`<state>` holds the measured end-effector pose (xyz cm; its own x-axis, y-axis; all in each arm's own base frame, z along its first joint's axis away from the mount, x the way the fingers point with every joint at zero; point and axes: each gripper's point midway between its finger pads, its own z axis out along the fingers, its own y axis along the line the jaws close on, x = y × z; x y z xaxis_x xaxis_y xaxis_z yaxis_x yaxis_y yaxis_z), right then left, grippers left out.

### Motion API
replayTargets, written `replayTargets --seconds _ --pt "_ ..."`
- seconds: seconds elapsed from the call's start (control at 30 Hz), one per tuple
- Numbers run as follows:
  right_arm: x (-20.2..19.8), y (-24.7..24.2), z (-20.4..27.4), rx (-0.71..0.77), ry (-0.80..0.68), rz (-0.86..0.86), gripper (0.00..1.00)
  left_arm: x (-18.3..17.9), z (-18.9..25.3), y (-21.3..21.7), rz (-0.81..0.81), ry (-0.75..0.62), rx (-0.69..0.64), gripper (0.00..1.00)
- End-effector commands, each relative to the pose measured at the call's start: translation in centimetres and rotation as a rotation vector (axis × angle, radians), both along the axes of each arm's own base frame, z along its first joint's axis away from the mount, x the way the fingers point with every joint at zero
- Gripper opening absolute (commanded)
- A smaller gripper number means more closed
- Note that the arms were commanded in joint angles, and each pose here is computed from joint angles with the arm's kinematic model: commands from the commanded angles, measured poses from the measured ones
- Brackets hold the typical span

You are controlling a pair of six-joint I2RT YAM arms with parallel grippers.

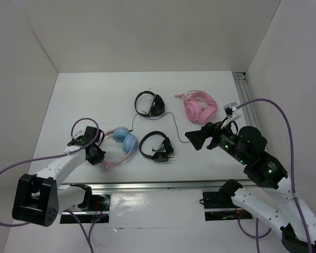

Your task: Wrap the headphones

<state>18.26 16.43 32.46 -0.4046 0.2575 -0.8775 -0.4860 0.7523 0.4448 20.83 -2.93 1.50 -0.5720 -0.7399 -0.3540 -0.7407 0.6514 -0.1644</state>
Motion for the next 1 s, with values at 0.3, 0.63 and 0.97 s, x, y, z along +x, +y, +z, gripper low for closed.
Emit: replayTargets --seconds 0.3,0.63,0.97 --pt "0.5 2.8 -1.3 0.045 -0.179 0.141 1.00 0.0 17.3 -2.5 -0.212 -0.442 -0.057 0.00" --pt "1.9 5.2 0.7 0.052 -0.447 0.229 1.00 1.6 27.3 -4.2 -0.551 -0.486 0.025 0.00" --pt "9.9 8.0 -2.7 0.039 -0.377 0.084 0.93 1.4 35.2 -4.7 -0.604 -0.598 0.021 0.00"
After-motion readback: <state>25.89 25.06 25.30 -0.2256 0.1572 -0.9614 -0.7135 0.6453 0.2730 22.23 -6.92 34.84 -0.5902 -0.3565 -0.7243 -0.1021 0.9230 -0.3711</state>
